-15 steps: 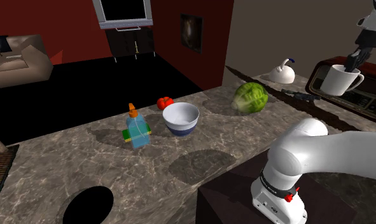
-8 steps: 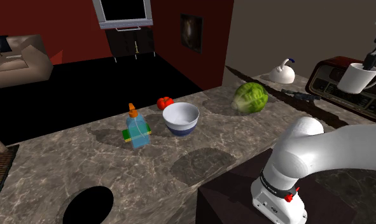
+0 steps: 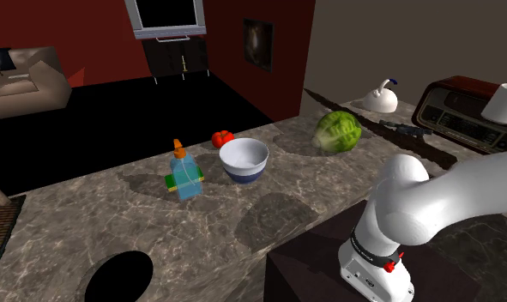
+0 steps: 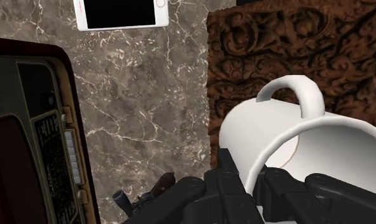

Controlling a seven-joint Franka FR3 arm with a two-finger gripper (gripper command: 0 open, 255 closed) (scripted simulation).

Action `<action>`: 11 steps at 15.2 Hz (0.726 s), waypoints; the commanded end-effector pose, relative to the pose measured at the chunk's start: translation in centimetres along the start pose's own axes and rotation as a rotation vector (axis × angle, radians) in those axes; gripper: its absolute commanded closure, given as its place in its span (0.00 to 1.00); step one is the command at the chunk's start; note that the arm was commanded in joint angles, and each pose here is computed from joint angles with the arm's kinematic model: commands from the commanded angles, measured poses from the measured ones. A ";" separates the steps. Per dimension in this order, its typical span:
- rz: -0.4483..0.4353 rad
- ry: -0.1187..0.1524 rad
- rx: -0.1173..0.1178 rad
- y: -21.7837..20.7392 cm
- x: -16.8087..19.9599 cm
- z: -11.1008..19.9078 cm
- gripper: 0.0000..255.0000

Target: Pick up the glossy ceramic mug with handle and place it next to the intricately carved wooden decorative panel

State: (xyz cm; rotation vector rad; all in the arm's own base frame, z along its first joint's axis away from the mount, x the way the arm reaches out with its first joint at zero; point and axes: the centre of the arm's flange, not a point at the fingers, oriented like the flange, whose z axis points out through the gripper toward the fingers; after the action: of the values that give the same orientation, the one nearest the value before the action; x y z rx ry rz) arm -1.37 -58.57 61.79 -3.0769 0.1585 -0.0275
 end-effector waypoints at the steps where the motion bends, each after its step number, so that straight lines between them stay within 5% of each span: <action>1: -0.001 -0.001 -0.002 2.6 -0.7 -0.3 1.00; 11: -0.001 -0.001 -0.002 4.6 -1.3 4.3 1.00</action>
State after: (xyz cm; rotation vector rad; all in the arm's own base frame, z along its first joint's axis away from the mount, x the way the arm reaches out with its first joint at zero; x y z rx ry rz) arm -3.03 -62.81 57.87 -3.0781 0.1574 -0.0251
